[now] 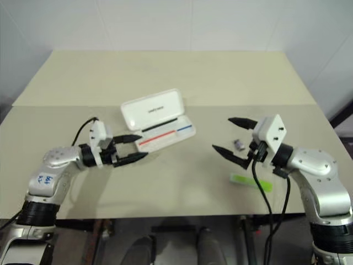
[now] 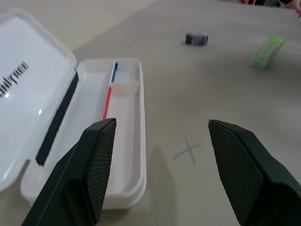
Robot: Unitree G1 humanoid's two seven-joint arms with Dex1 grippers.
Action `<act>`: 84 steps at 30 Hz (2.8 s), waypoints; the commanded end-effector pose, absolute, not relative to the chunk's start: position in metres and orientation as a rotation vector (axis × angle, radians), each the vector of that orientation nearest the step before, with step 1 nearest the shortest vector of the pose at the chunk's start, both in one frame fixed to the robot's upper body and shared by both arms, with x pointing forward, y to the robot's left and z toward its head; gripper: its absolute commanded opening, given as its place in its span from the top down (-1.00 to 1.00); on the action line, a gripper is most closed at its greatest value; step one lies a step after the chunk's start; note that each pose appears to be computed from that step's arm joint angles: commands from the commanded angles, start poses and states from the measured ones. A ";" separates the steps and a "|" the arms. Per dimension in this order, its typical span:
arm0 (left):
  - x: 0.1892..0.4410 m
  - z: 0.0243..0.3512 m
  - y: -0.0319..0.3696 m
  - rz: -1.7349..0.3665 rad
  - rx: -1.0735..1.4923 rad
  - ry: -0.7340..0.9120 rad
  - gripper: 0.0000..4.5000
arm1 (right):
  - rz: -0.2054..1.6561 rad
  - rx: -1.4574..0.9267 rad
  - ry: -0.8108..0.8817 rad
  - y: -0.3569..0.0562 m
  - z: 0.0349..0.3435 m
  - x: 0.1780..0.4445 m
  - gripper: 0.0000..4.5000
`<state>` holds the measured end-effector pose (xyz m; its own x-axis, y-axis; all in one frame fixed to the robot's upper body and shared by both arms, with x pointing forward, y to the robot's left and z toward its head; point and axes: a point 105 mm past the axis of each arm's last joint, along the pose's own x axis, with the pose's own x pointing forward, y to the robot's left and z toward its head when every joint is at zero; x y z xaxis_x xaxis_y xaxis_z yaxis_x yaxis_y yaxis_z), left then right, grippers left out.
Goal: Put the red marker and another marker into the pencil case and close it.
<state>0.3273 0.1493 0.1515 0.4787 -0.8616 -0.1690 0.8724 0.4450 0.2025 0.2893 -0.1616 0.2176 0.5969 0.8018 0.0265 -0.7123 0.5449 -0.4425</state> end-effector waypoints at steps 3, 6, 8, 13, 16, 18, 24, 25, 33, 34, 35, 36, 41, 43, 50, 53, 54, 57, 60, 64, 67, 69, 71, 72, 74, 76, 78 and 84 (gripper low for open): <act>0.334 0.132 0.136 -1.092 0.323 0.136 -0.44 | 0.888 -0.412 -0.320 -0.154 0.233 0.279 -1.00; 0.340 0.128 0.134 -1.088 0.339 0.149 -0.44 | 0.883 -0.414 -0.313 -0.155 0.232 0.276 -1.00; 0.342 0.126 0.132 -1.094 0.340 0.162 -0.44 | 0.883 -0.418 -0.304 -0.157 0.230 0.273 -1.00; 0.351 0.124 0.128 -1.079 0.353 0.156 -0.44 | 0.875 -0.423 -0.291 -0.159 0.229 0.267 -1.00; 0.351 0.124 0.128 -1.085 0.360 0.152 -0.44 | 0.867 -0.421 -0.295 -0.158 0.229 0.266 -1.00; 0.352 0.123 0.128 -1.086 0.364 0.155 -0.44 | 0.865 -0.417 -0.296 -0.157 0.229 0.264 -1.00; 0.354 0.119 0.132 -1.069 0.401 0.197 -0.44 | 0.914 -0.415 -0.255 -0.156 0.223 0.257 -1.00; 0.355 0.119 0.132 -1.068 0.403 0.200 -0.44 | 0.928 -0.415 -0.245 -0.155 0.222 0.256 -1.00; 0.356 0.119 0.131 -1.080 0.427 0.212 0.53 | 0.968 -0.424 -0.223 -0.154 0.220 0.254 -1.00; 0.356 0.119 0.130 -1.082 0.429 0.213 0.68 | 0.971 -0.424 -0.223 -0.153 0.220 0.254 -1.00; 0.357 0.119 0.130 -1.082 0.431 0.213 0.82 | 0.972 -0.424 -0.223 -0.153 0.220 0.255 -1.00; 0.356 0.119 0.129 -1.091 0.434 0.210 0.99 | 0.973 -0.423 -0.223 -0.153 0.220 0.255 -1.00; 0.352 0.127 0.120 -1.136 0.460 0.181 0.99 | 0.975 -0.418 -0.224 -0.152 0.220 0.256 -1.00; 0.349 0.130 0.119 -1.159 0.469 0.171 0.99 | 0.976 -0.418 -0.223 -0.152 0.220 0.256 -1.00; 0.326 0.142 0.119 -1.307 0.532 0.146 0.99 | 0.977 -0.420 -0.215 -0.156 0.219 0.259 -1.00; 0.312 0.144 0.127 -1.362 0.563 0.164 0.99 | 0.978 -0.420 -0.214 -0.156 0.220 0.259 -1.00; 0.306 0.144 0.131 -1.383 0.572 0.180 0.99 | 0.978 -0.419 -0.214 -0.156 0.219 0.259 -1.00; 0.295 0.142 0.138 -1.411 0.580 0.208 0.99 | 0.979 -0.416 -0.215 -0.155 0.219 0.259 -1.00; 0.281 0.133 0.144 -1.464 0.609 0.261 0.99 | 0.981 -0.408 -0.220 -0.152 0.218 0.260 -1.00; 0.282 0.131 0.146 -1.438 0.618 0.269 0.99 | 0.982 -0.405 -0.221 -0.151 0.218 0.260 -1.00; 0.284 0.130 0.145 -1.431 0.629 0.267 0.99 | 0.980 -0.403 -0.221 -0.151 0.218 0.259 -1.00; 0.287 0.129 0.143 -1.426 0.631 0.265 0.99 | 0.978 -0.400 -0.223 -0.151 0.218 0.259 -1.00; 0.288 0.128 0.141 -1.428 0.637 0.265 0.99 | 0.975 -0.398 -0.223 -0.150 0.217 0.259 -1.00; 0.289 0.128 0.140 -1.429 0.632 0.262 0.99 | 0.975 -0.397 -0.224 -0.150 0.217 0.259 -1.00; 0.291 0.129 0.137 -1.433 0.631 0.256 0.99 | 0.974 -0.396 -0.225 -0.149 0.218 0.259 -1.00; 0.292 0.130 0.132 -1.439 0.631 0.246 0.99 | 0.975 -0.394 -0.228 -0.148 0.218 0.259 -1.00; 0.292 0.131 0.129 -1.455 0.625 0.242 0.99 | 0.974 -0.393 -0.230 -0.148 0.218 0.259 -1.00; 0.292 0.133 0.116 -1.478 0.614 0.205 0.08 | 0.977 -0.391 -0.237 -0.146 0.219 0.261 -1.00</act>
<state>0.2927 0.1206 0.1245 0.1082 -0.8602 -0.4984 0.9753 -0.0052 0.2207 0.2629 -0.1500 0.2126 0.5510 0.8345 -0.0013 -0.7635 0.5034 -0.4046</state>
